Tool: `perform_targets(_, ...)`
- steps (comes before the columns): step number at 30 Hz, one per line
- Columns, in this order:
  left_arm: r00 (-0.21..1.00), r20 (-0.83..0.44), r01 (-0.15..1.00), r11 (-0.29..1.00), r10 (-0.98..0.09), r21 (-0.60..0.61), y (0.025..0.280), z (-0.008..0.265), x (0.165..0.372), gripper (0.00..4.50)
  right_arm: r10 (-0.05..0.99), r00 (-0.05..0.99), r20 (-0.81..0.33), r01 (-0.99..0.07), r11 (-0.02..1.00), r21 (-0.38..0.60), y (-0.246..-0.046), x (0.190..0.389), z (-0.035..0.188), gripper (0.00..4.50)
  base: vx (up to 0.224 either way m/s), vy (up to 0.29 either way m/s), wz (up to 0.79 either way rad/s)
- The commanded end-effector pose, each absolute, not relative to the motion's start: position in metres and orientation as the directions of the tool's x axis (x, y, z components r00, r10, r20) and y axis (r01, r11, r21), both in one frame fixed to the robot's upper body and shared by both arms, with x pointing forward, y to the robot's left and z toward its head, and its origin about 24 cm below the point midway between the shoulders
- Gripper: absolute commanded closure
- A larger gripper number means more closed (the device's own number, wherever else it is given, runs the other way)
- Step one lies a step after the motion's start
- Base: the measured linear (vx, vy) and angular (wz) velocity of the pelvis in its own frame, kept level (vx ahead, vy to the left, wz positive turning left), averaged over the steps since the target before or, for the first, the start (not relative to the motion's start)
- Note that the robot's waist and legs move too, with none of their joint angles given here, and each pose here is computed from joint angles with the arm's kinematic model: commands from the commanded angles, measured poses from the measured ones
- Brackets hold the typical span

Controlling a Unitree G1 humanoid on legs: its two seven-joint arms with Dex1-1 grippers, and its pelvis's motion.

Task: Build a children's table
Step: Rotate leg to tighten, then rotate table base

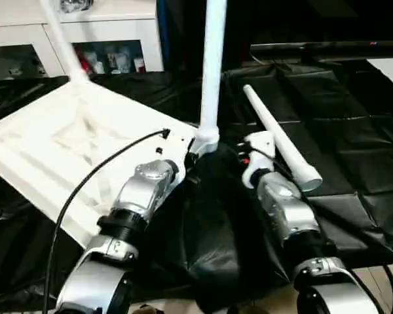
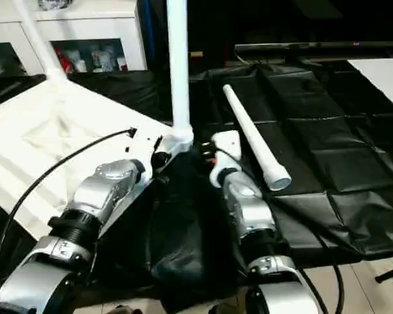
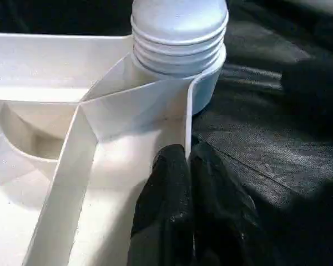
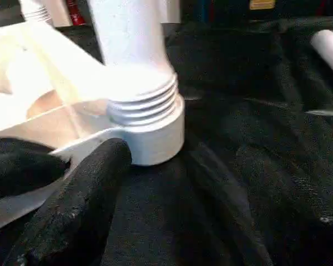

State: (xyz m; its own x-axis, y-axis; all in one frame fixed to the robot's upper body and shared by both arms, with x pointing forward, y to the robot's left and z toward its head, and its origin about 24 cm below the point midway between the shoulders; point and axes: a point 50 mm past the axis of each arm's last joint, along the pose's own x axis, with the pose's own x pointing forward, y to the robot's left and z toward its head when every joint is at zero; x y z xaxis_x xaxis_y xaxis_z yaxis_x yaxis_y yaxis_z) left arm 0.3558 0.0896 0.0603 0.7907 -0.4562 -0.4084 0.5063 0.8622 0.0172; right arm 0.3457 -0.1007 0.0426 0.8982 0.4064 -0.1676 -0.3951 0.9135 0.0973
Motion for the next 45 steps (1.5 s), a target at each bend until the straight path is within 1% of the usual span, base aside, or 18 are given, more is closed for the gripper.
perform_targets(1, 0.827, -0.266, 0.528, 0.847, -0.496, 0.061, 0.092, 0.089, 0.363, 3.95, 0.425, 0.888, -0.176, -0.418, 0.905, 0.078, -0.096, 0.344, 0.041, 0.93, 0.0, 0.0, 0.0)
perform_targets(5, 0.819, -0.27, 0.56, 0.81, -0.507, 0.176, 0.1, 0.09, 0.357, 3.71, 0.45, 0.868, -0.212, -0.449, 0.892, 0.053, -0.092, 0.343, 0.039, 0.93, 0.0, 0.0, 0.0)
perform_targets(11, 0.91, -0.24, 0.393, 0.889, -0.339, 0.234, 0.151, 0.098, 0.356, 3.71, 0.482, 0.846, -0.229, -0.488, 0.872, 0.034, -0.084, 0.343, 0.039, 0.93, 0.0, 0.0, 0.0)
perform_targets(12, 0.912, -0.239, 0.387, 0.891, -0.333, 0.236, 0.153, 0.098, 0.356, 3.71, 0.483, 0.845, -0.229, -0.488, 0.872, 0.034, -0.084, 0.342, 0.039, 0.93, 0.0, 0.0, 0.0)
perform_targets(15, 0.951, -0.238, 0.265, 0.919, -0.198, 0.293, 0.191, 0.105, 0.349, 3.71, 0.501, 0.833, -0.236, -0.51, 0.86, 0.025, -0.079, 0.341, 0.039, 0.93, 0.0, 0.0, 0.0)
perform_targets(17, 0.967, -0.254, 0.111, 0.908, -0.005, 0.404, 0.238, 0.11, 0.336, 3.71, 0.51, 0.823, -0.251, -0.521, 0.853, 0.025, -0.076, 0.34, 0.037, 0.93, 0.0, 0.0, 0.0)
perform_targets(18, 0.967, -0.254, 0.111, 0.908, -0.005, 0.404, 0.238, 0.11, 0.336, 3.71, 0.51, 0.823, -0.251, -0.521, 0.853, 0.025, -0.076, 0.34, 0.037, 0.93, 0.0, 0.0, 0.0)
perform_targets(20, 0.957, -0.271, 0.036, 0.878, 0.108, 0.478, 0.263, 0.11, 0.326, 3.71, 0.514, 0.818, -0.26, -0.526, 0.85, 0.025, -0.074, 0.339, 0.036, 0.93, 0.0, 0.0, 0.0)
perform_targets(21, 0.955, -0.271, 0.031, 0.874, 0.117, 0.485, 0.265, 0.11, 0.325, 3.71, 0.514, 0.817, -0.26, -0.527, 0.85, 0.025, -0.074, 0.339, 0.035, 0.93, 0.0, 0.0, 0.0)
perform_targets(22, 0.931, -0.273, -0.049, 0.825, 0.241, 0.562, 0.293, 0.11, 0.313, 3.71, 0.52, 0.811, -0.269, -0.534, 0.845, 0.024, -0.072, 0.338, 0.033, 0.93, 0.0, 0.0, 0.0)
perform_targets(26, 0.878, -0.285, -0.135, 0.77, 0.385, 0.624, 0.328, 0.112, 0.292, 3.71, 0.527, 0.802, -0.279, -0.543, 0.839, 0.025, -0.07, 0.337, 0.032, 0.93, 0.0, 0.0, 0.0)
perform_targets(30, 0.838, -0.375, -0.055, 0.747, 0.395, 0.663, 0.343, 0.11, 0.274, 3.71, 0.539, 0.791, -0.291, -0.557, 0.83, 0.022, -0.068, 0.336, 0.031, 0.93, 0.0, 0.0, 0.0)
perform_targets(32, 0.81, -0.478, 0.074, 0.751, 0.338, 0.656, 0.342, 0.102, 0.266, 3.71, 0.544, 0.781, -0.308, -0.566, 0.824, 0.021, -0.067, 0.337, 0.029, 0.93, 0.0, 0.0, 0.0)
perform_targets(33, 0.809, -0.489, 0.092, 0.752, 0.326, 0.653, 0.341, 0.101, 0.265, 3.71, 0.545, 0.779, -0.311, -0.567, 0.823, 0.021, -0.067, 0.337, 0.029, 0.93, 0.0, 0.0, 0.0)
perform_targets(34, 0.798, -0.546, 0.18, 0.763, 0.256, 0.62, 0.335, 0.096, 0.262, 3.71, 0.549, 0.768, -0.329, -0.577, 0.817, 0.015, -0.066, 0.337, 0.027, 0.93, 0.0, 0.0, 0.0)
perform_targets(36, 0.802, -0.565, 0.237, 0.765, 0.193, 0.599, 0.328, 0.093, 0.263, 3.71, 0.55, 0.764, -0.338, -0.581, 0.814, 0.01, -0.066, 0.338, 0.027, 0.93, 0.0, 0.0, 0.0)
perform_targets(40, 0.796, -0.591, 0.285, 0.785, 0.126, 0.551, 0.32, 0.091, 0.264, 3.71, 0.553, 0.759, -0.344, -0.587, 0.809, 0.006, -0.064, 0.339, 0.027, 0.93, 0.0, 0.0, 0.0)
perform_targets(45, 0.72, -0.671, 0.338, 0.755, 0.177, 0.562, 0.329, 0.088, 0.252, 4.16, 0.555, 0.755, -0.351, -0.594, 0.804, -0.007, -0.063, 0.34, 0.028, 0.93, 0.0, 0.0, 0.0)
